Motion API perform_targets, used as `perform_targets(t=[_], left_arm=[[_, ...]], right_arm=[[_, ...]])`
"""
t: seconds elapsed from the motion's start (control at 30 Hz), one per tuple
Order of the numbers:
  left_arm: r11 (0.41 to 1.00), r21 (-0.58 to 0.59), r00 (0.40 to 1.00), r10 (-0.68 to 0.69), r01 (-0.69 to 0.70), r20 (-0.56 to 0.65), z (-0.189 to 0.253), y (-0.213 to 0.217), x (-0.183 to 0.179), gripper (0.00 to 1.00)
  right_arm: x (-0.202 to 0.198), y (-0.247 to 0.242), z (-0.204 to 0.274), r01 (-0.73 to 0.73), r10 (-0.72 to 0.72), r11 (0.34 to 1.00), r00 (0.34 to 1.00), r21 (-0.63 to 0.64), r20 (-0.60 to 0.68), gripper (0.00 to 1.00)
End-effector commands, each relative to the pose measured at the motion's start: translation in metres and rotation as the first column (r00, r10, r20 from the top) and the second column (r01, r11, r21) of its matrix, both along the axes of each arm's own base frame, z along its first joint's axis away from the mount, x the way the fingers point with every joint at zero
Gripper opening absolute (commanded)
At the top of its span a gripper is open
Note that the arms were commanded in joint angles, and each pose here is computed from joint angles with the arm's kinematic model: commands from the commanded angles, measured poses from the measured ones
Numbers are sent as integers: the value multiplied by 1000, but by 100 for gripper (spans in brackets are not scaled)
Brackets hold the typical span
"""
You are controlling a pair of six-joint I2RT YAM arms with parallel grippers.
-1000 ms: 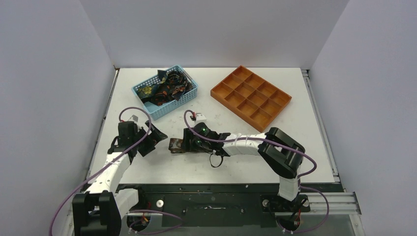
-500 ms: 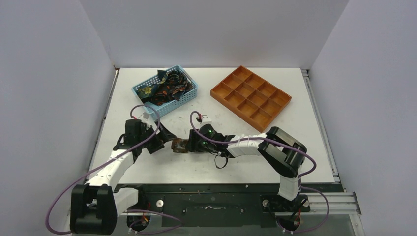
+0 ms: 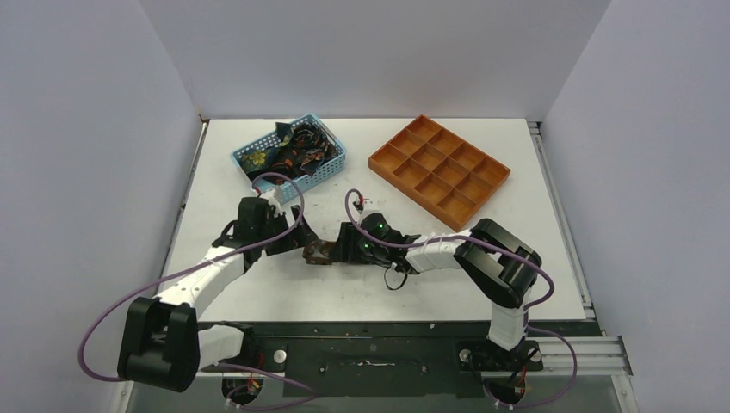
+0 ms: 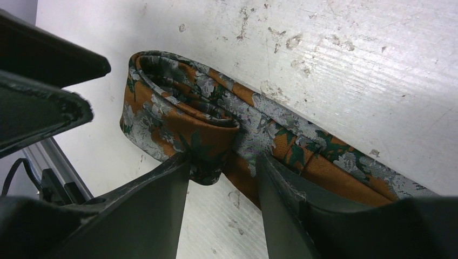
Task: Roll the ties
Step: Roll the tie at the center of the board.
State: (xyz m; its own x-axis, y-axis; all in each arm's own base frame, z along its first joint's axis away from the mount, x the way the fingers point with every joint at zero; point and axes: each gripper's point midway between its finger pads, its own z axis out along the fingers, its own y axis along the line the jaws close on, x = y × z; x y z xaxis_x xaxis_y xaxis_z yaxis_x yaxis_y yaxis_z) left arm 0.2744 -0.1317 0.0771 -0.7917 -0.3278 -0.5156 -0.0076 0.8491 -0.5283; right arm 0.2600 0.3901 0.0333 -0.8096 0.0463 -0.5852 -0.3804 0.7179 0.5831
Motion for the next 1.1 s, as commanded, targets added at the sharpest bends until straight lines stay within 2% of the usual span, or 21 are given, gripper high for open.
perform_targets(t=[0.0,0.17,0.43,0.67,0.83,1.07], left_arm=[[994,37,994,-103,101,36,4,-6,16,87],[978,-33,978,-206,205,-13,-9,-22,13,82],[960,-103,964,-263,259,-31,-15,-36,17,76],[948,-165,958,-283,273,-41,-22,-43,17,56],[944,-184,957,-286,274,-45,-23,-44,16,32],[948,-181,961,-274,263,-41,-22,-42,13,7]], right_arm=[[-8,-29,-28,16,-21,997,998,-79,-63,50],[-9,-35,-34,23,-29,997,996,-70,-80,50],[-7,-42,-37,35,-41,997,995,-65,-88,49],[-6,-41,-36,36,-41,998,995,-59,-86,48],[-4,-38,-33,34,-38,998,996,-52,-83,48],[2,-29,-11,35,-37,999,998,-26,-55,49]])
